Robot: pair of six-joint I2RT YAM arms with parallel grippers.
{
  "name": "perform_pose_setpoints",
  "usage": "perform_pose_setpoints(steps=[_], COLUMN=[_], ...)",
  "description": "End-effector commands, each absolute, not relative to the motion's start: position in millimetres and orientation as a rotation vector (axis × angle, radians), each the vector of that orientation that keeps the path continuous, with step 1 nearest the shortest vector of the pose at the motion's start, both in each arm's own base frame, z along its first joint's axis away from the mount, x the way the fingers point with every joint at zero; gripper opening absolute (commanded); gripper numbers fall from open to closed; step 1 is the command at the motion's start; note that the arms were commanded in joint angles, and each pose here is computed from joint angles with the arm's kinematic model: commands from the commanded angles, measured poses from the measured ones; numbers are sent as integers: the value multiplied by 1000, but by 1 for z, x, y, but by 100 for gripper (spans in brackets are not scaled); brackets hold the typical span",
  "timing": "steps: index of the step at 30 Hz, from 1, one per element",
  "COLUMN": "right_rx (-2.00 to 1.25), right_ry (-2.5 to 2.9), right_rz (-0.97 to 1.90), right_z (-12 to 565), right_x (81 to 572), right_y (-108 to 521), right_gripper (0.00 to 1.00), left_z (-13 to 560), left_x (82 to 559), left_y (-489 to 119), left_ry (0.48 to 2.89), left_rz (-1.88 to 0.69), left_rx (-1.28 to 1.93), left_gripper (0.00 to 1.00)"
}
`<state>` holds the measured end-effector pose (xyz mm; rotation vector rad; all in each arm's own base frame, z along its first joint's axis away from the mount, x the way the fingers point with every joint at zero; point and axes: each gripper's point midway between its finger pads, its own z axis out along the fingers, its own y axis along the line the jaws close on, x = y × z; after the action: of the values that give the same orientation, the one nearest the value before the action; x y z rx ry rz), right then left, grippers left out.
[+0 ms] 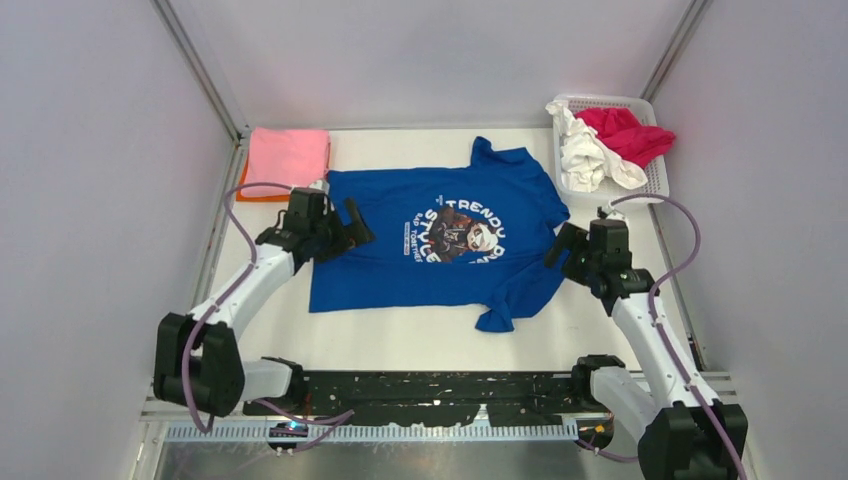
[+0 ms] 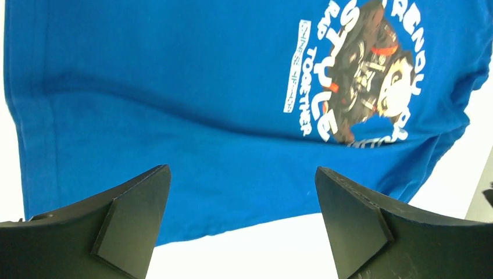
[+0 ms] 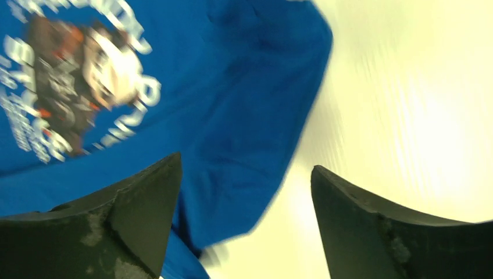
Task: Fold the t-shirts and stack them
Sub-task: Flatten out the tshirt
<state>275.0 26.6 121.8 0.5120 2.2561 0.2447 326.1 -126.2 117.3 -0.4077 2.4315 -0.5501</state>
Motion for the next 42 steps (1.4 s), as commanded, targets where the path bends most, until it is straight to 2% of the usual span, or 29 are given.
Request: perform_pose_setpoints(steps=[1,6,14,19,20,21,22,24,30,33,38,40,41,42], right_rx=[565,470,386,412,419,420,424,408,212,196,228,233,233,236], right_ry=[2472,2549,2633,2643,2642,2640,2636,2625,2672,2771,2775,2774,2775,2776], right_rz=[203,239,296,258,251,252,244,227,153,-86,-256,-326,-364,-381], right_z=[72,53,24,12,9,9,9,16,83,103,130,132,131,129], right_x=[218,211,214,212,213,214,216,220,223,193,175,174,175,176], right_y=[33,64,103,102,102,103,102,100,96,63,37,28,25,24], right_gripper=[82,74,63,50,38,31,17,7,5,5,5,14,31,39], left_z=[95,65,48,40,38,36,35,31,27,26,26,27,27,29], left_x=[297,282,303,311,311,311,312,311,307,304,303,304,304,304], left_y=[-115,-111,-123,-124,-122,-121,-119,-113,-99,-95,-92,-94,-95,-96], left_ry=[2448,2476,2531,2548,2556,2562,2566,2574,2580,2583,2585,2584,2587,2584], left_rz=[-507,-493,-566,-558,-547,-541,-535,-515,-459,-441,-425,-437,-446,-456], left_rx=[-434,-453,-456,-470,-478,-485,-493,-515,-561,-569,-575,-572,-567,-564], left_gripper=[100,100,100,100,100,100,100,100,100,100,100,100,100,100])
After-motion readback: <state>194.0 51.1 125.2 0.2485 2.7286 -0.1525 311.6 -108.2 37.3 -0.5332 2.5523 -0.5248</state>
